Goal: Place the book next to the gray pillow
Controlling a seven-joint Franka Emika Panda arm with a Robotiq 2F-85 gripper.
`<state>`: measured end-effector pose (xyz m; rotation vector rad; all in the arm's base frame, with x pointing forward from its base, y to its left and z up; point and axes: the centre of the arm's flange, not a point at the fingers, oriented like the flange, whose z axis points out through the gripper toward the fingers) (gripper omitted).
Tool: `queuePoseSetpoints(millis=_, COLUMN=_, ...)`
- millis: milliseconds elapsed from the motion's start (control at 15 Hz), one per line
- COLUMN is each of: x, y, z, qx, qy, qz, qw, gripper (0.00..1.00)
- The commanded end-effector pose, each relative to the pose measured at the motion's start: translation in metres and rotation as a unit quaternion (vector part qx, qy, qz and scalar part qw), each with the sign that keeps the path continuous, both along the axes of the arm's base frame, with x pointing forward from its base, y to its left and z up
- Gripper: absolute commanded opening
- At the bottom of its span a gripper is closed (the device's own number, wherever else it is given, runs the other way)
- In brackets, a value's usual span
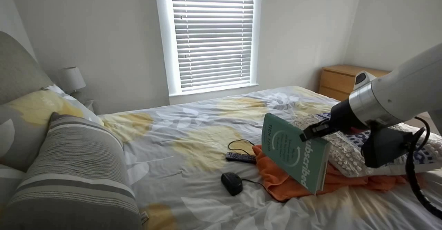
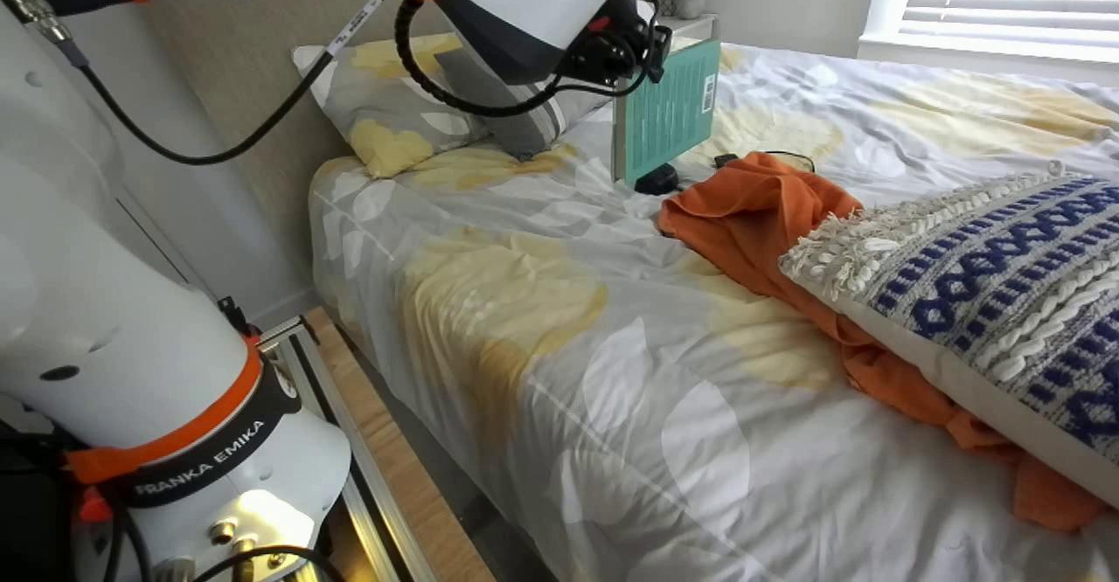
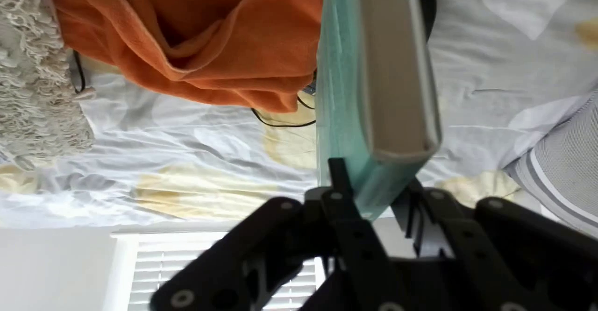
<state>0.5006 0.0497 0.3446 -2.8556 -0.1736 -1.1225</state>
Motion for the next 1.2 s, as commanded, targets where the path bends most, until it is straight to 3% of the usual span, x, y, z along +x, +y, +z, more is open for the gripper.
queuePoseSetpoints(millis=0, x=0.000, y=-0.001, z=-0.002, qx=-0.003, qy=0.003, qz=-0.002, qw=1.0000, gripper=0.26)
queuePoseSetpoints(millis=267, x=0.000, y=0.001, z=-0.007, qx=-0.003, qy=0.007, qz=-0.001, qw=1.0000, gripper=0.26)
queuePoseSetpoints(millis=333, x=0.000, y=0.001, z=-0.007, qx=-0.003, qy=0.008, qz=-0.001, qw=1.0000, gripper=0.07)
queuePoseSetpoints(millis=400, x=0.007, y=0.004, z=-0.011, qx=0.003, qy=0.001, qz=0.000, qw=1.0000, gripper=0.07)
queuePoseSetpoints(millis=667, x=0.049, y=0.010, z=-0.003, qx=0.102, qy=-0.036, qz=-0.018, qw=0.9940, gripper=0.07)
queuePoseSetpoints(millis=867, x=0.068, y=0.015, z=-0.002, qx=0.174, qy=-0.048, qz=-0.017, qw=0.9833, gripper=0.07)
queuePoseSetpoints(millis=1133, x=0.078, y=0.043, z=-0.027, qx=0.260, qy=-0.039, qz=0.006, qw=0.9648, gripper=0.07)
